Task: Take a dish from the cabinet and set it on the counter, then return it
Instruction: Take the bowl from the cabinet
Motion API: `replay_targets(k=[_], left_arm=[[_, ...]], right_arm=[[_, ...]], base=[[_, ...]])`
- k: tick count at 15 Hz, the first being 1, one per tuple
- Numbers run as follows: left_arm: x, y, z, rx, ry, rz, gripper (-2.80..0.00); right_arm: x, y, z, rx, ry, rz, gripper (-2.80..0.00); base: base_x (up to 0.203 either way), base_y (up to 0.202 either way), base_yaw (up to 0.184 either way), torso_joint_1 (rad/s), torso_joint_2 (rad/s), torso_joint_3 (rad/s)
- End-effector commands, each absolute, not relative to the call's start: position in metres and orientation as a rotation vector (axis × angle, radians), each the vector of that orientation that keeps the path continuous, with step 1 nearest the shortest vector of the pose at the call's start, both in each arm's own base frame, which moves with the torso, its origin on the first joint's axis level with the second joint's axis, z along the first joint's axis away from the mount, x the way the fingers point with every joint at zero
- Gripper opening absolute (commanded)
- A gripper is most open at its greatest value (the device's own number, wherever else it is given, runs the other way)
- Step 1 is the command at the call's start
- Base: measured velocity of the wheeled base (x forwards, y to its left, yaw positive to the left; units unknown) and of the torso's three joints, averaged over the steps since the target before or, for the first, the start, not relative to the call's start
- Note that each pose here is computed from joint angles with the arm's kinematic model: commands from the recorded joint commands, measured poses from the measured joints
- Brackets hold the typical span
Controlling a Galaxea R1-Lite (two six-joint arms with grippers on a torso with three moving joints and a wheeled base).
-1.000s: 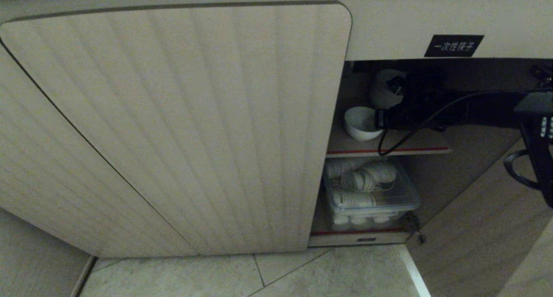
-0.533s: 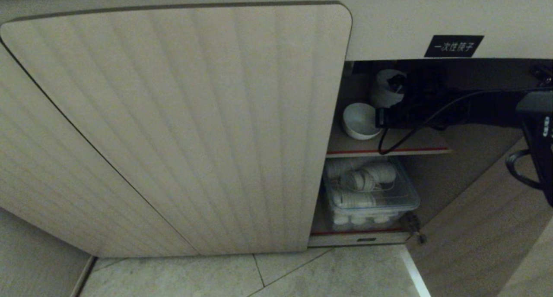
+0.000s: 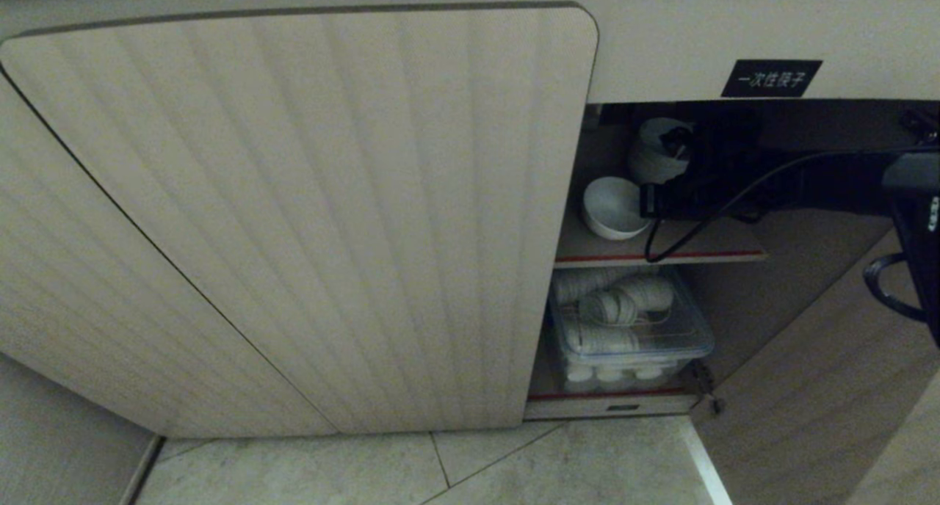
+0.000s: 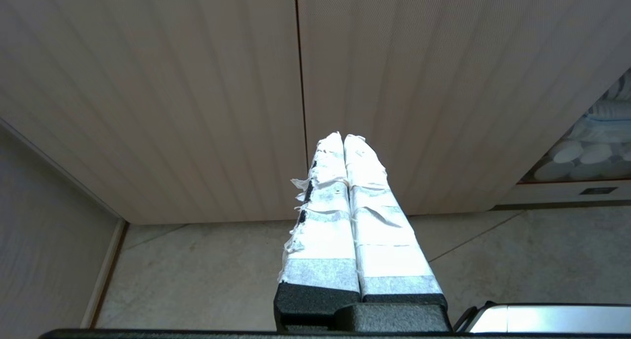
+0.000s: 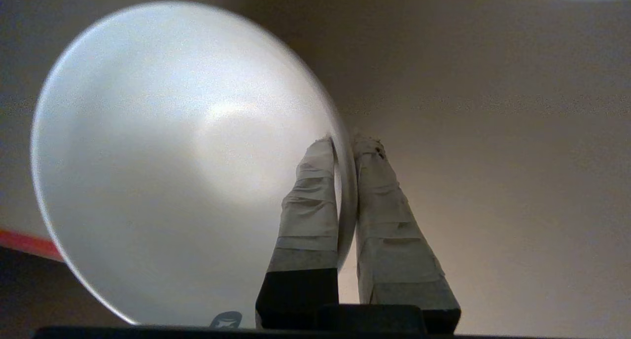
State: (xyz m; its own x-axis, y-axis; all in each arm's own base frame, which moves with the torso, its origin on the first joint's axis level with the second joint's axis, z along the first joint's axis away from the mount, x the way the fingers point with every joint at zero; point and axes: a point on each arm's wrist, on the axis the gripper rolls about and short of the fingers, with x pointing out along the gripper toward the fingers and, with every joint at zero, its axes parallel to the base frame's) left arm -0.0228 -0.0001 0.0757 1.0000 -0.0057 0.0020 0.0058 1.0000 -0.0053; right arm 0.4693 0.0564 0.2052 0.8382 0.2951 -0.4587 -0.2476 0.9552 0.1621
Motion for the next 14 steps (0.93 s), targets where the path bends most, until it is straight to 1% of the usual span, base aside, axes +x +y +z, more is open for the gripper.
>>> replay_targets(k=[1,9,14], left_arm=[[-0.023,0.0,0.076,-0.006,-0.003,-0.006,-2.8],[-0.023,0.0,0.076,-0.006,-0.003,-0.006,-2.8],[-0.023,0.0,0.076,-0.006,-0.003,-0.006,-2.8]], right_arm=[[0.466,0.055,0.209,0.104,0.504,0.301,-2.8],[0.459,0.05,0.219,0.146,0.515,0.299,-2.8],[0.452,0.049,0.223,0.165,0.555,0.291,-2.8]], base=[[0.0,0.0,0.0,0.0,0.0,0.0],[0.0,0.0,0.0,0.0,0.0,0.0],[0.0,0.0,0.0,0.0,0.0,0.0]])
